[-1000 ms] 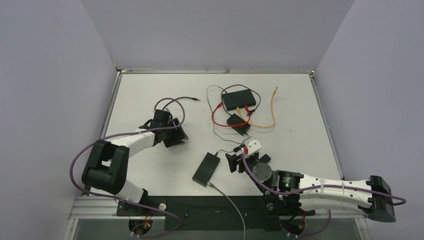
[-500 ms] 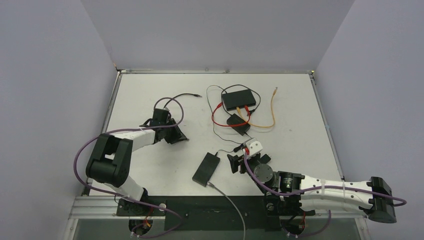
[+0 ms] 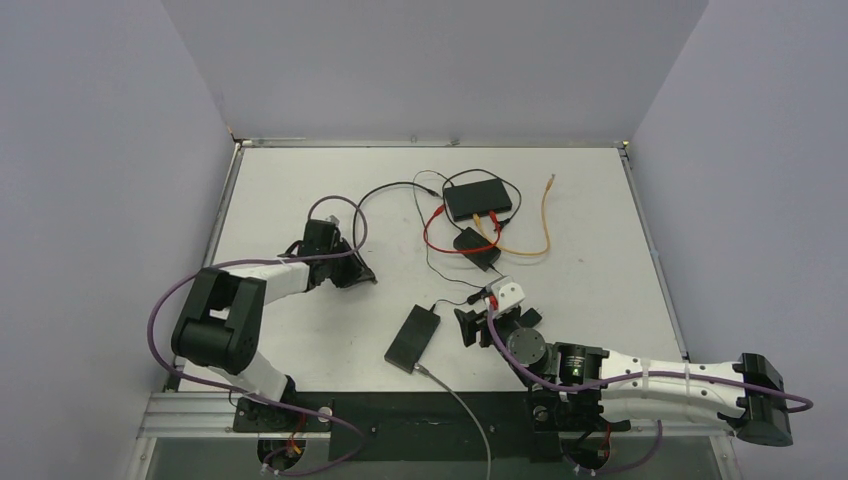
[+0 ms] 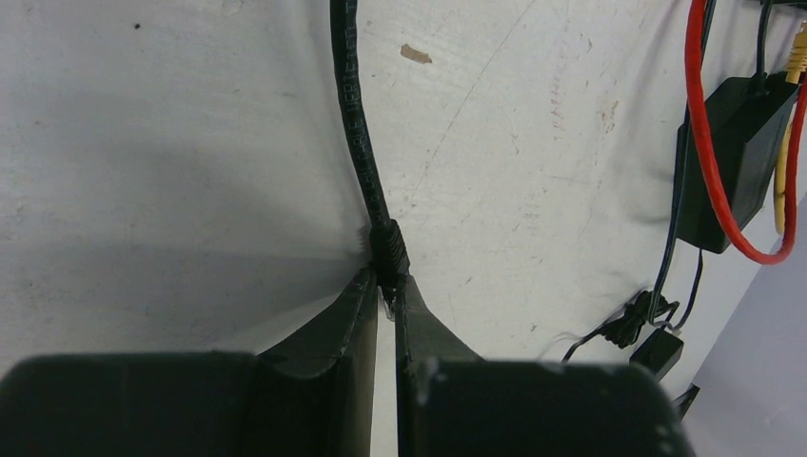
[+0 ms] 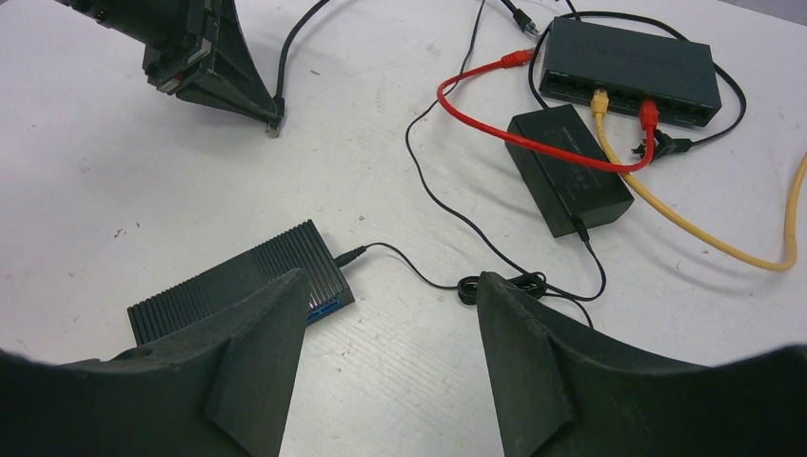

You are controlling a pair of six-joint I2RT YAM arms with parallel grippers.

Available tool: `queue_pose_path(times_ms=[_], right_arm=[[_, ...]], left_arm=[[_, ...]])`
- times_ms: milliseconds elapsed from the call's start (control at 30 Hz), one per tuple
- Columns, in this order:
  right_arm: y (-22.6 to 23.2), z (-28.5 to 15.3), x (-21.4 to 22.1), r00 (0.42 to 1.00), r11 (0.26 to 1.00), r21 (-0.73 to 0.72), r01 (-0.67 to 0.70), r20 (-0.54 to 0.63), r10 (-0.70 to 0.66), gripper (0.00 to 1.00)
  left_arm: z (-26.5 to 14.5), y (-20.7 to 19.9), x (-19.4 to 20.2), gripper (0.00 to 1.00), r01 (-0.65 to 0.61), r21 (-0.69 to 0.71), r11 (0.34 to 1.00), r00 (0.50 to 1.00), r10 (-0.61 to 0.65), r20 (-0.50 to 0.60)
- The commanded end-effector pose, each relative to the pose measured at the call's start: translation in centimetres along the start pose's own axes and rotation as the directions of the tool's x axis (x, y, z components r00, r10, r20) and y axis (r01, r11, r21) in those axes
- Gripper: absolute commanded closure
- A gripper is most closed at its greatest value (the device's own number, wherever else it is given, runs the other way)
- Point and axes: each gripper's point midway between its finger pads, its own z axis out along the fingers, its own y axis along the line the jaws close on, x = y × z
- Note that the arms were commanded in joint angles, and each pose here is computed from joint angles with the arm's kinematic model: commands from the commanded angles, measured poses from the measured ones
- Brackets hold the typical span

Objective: Insert the plug into the switch port
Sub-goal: Pick up the connector from the center of the board.

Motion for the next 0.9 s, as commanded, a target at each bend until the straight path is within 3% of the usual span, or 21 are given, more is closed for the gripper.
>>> queue_pose_path(times_ms=[0, 600, 867], right_arm=[[-0.1, 0.3, -0.8, 1.0, 1.0, 0.021, -0.015, 0.012, 0.015, 0.39], [2.6, 1.6, -2.2, 1.0, 0.998, -0.062, 0.024, -0.004, -0.024, 0.38], [4.5, 1.8, -4.0, 0.991, 0.976, -0.171, 0.132, 0.021, -0.131, 0.38]], left_arm=[[-1.0, 2.1, 1.3, 1.0, -0.013, -0.043, 0.999, 1.0, 0.013, -0.002], [-10.1, -2.2, 1.4, 1.0, -0.171, 0.131, 0.977, 0.98, 0.155, 0.122], [-15.9, -4.6, 1.4, 1.0, -0.356, 0.19, 0.915, 0.927, 0.319, 0.2]])
